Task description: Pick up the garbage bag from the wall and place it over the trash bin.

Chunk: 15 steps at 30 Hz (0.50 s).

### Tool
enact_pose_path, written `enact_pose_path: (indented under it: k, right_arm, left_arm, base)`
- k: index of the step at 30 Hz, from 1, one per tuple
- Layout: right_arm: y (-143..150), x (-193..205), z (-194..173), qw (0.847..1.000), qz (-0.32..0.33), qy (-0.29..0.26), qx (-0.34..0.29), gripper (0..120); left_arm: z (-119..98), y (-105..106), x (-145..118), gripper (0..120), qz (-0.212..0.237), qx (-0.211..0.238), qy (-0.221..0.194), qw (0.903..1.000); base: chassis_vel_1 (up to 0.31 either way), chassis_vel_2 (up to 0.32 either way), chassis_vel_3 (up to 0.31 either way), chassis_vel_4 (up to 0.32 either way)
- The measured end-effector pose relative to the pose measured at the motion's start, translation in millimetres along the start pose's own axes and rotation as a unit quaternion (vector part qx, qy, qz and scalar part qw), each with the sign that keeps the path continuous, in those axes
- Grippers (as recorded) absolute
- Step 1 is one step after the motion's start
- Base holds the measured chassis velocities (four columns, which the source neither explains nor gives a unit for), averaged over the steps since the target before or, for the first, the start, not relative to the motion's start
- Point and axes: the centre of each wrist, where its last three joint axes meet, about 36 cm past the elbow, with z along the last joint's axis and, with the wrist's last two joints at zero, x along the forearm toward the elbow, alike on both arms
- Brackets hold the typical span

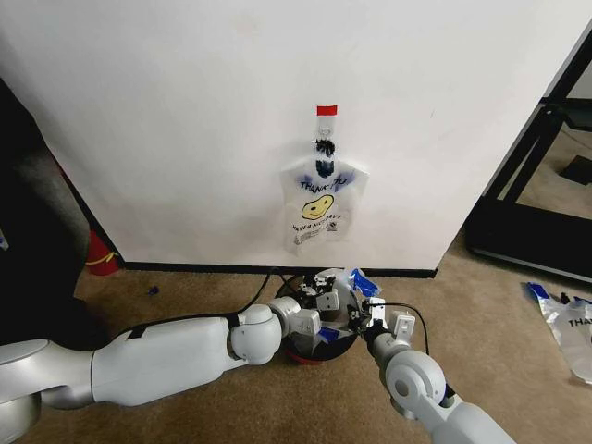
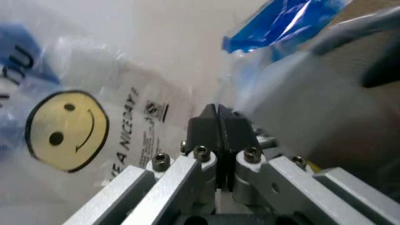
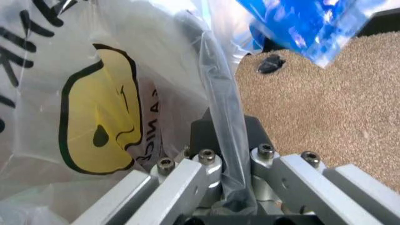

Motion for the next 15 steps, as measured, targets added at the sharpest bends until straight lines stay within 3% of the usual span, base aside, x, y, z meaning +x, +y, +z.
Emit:
enact_pose_path:
  k: [10, 15]
  right_arm:
    - [-1, 4, 3, 1.000, -0.004, 0.000, 0.003, 0]
    - [-1, 6, 2, 1.000, -0.005, -0.002, 0.003, 0]
  left_arm:
    - [-1, 34, -14, 0, -0.021, 0.093, 0.065, 0.9933]
    - [15, 49, -12, 0, -0.011, 0.126, 0.112, 0.9856]
  base:
    - [0.000, 0.000, 0.000, 0.000]
    - [0.000, 0.000, 0.000, 0.000]
